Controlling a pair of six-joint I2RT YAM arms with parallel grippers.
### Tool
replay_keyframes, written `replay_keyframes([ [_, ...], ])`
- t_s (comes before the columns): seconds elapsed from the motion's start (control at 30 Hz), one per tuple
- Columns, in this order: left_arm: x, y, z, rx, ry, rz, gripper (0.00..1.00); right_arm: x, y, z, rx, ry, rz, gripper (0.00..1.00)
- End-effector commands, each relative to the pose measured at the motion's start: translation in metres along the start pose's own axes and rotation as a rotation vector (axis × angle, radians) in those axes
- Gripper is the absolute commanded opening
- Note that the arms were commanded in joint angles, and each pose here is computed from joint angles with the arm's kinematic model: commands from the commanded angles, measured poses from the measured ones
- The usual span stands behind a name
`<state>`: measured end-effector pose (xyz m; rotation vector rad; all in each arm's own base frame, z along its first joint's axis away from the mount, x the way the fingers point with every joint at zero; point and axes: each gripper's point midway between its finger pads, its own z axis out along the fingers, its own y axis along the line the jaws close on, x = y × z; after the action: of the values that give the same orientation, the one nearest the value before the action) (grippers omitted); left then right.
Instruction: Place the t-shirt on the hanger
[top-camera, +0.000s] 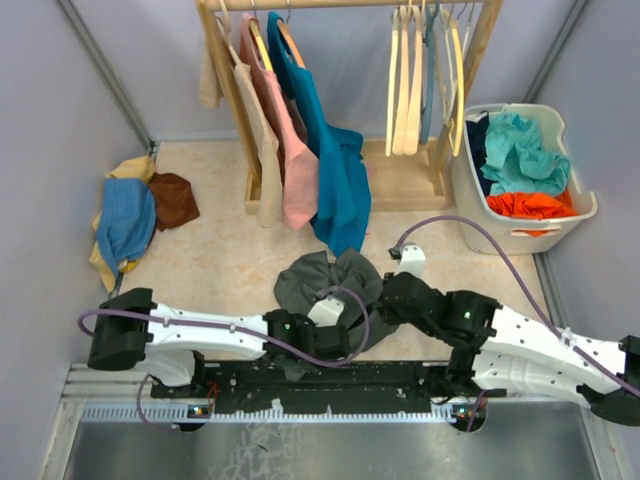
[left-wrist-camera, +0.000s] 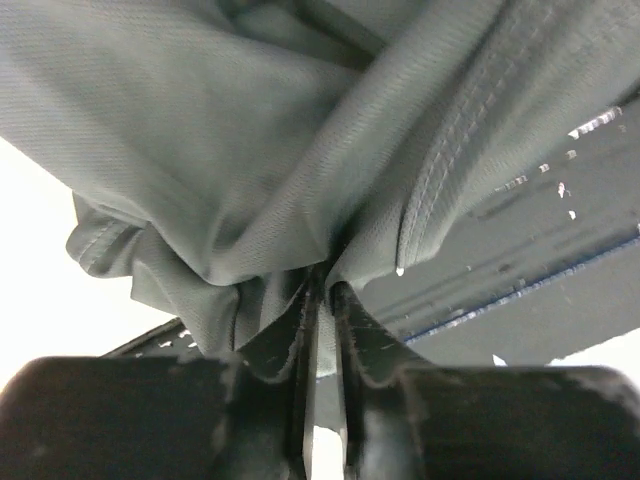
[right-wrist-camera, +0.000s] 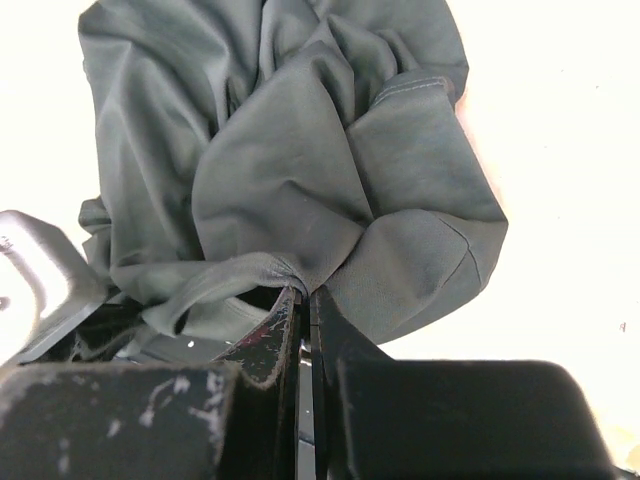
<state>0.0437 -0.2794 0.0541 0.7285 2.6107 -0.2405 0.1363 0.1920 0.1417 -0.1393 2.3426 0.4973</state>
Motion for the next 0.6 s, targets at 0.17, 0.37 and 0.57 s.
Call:
replay_keyframes([
  [0.17, -0.052, 0.006, -0.036, -0.036, -0.204, -0.035, 0.0, -0.041, -0.005, -0.039, -0.005, -0.122, 0.039, 0.0],
  [0.37, -0.105, -0.012, -0.096, 0.152, -0.407, -0.035, 0.0, -0.068, -0.031, -0.079, 0.05, -0.204, 0.033, 0.0],
  [0.57, -0.17, 0.013, -0.138, 0.192, -0.53, -0.062, 0.0, -0.112, -0.035, -0.122, 0.064, -0.303, -0.012, 0.0],
])
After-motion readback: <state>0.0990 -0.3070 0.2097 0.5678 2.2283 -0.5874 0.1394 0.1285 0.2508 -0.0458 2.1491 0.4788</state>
